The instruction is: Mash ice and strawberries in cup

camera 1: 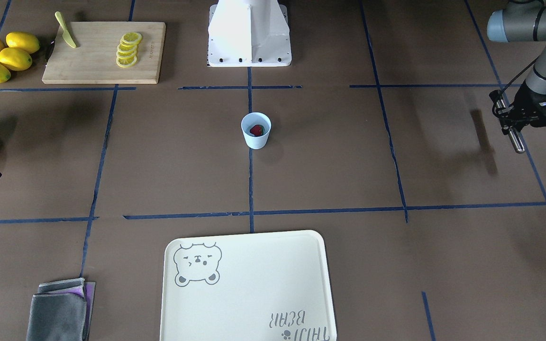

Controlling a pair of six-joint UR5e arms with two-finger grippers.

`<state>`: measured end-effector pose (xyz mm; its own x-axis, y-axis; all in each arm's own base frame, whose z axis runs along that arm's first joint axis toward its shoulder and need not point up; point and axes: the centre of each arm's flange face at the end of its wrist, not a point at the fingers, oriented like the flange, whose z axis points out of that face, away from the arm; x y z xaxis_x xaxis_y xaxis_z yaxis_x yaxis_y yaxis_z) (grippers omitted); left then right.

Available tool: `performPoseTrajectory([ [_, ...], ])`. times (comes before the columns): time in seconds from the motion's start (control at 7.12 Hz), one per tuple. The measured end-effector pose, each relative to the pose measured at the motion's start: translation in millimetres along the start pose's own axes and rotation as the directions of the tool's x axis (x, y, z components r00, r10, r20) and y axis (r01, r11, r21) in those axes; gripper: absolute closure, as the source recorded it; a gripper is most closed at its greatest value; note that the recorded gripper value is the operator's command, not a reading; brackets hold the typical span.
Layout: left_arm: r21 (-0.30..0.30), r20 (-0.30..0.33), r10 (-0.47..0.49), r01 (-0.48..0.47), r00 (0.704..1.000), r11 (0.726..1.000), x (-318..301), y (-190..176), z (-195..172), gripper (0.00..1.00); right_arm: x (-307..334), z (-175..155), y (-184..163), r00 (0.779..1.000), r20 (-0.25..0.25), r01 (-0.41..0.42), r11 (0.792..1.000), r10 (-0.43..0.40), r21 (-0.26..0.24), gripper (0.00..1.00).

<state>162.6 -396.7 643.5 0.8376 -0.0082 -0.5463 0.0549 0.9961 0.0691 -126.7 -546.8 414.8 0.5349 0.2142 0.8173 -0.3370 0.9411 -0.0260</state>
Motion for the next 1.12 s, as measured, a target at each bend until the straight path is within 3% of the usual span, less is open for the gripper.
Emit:
performPoseTrajectory([
  [0.28,-0.036,0.005,-0.015,0.015,1.0,0.999,2,-3,6,1.0,0,0,0,1.0,0.001,0.0,1.0,0.0,0.001,0.0],
  [1.12,-0.049,0.009,-0.006,0.006,1.0,0.999,2,-11,23,0.94,-1,-2,1,1.0,0.003,0.002,1.0,-0.002,0.001,0.0],
])
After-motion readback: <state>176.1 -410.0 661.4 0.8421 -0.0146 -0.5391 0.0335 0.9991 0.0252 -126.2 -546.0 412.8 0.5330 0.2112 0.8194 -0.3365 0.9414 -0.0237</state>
